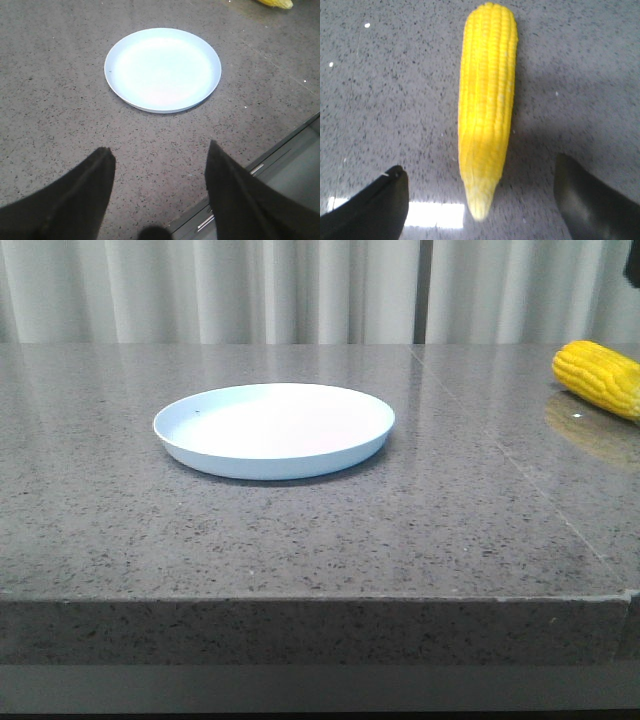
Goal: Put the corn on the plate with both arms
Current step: 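Lower the right gripper over the yellow corn cob and grasp it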
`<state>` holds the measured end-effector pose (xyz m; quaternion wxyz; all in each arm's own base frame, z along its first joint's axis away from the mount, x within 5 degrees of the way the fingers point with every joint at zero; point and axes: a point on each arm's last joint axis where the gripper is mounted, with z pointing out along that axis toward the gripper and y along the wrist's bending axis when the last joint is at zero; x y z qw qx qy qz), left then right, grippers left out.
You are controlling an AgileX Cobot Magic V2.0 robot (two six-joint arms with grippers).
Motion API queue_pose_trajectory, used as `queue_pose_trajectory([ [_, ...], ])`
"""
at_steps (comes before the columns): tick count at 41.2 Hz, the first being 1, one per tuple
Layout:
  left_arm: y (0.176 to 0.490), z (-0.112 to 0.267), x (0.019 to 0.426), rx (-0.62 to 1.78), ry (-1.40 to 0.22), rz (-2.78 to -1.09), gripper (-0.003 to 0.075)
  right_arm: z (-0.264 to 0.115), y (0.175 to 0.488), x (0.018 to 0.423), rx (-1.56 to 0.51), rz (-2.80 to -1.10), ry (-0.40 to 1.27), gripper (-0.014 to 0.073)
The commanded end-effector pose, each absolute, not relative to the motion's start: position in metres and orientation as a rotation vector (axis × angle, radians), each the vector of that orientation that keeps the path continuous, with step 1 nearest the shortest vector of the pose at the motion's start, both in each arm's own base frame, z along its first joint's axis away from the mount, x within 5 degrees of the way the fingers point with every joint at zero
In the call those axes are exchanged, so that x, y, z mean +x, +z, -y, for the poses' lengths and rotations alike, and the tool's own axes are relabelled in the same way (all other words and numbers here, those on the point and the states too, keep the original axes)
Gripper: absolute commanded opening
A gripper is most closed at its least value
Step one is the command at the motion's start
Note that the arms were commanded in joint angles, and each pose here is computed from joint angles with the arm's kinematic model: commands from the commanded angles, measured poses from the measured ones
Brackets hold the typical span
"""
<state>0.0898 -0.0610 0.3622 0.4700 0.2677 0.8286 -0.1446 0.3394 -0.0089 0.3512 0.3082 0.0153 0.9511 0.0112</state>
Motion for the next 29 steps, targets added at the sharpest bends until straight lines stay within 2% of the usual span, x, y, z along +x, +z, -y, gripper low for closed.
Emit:
queue_pose_trajectory([
  [1,0.376,0.063,0.091,0.616,-0.396,-1.939,0.0400,0.012,0.368,0.353,0.050,-2.402,0.026,0.0613],
  [15,0.376,0.063,0.091,0.616,-0.396,-1.939,0.0400,0.014,0.326,0.397,0.058,-2.401,0.025,0.0613],
  [29,0.376,0.063,0.091,0.616,-0.396,-1.939,0.0400,0.015,0.299,0.419,0.061,-2.376,0.021,0.0613],
])
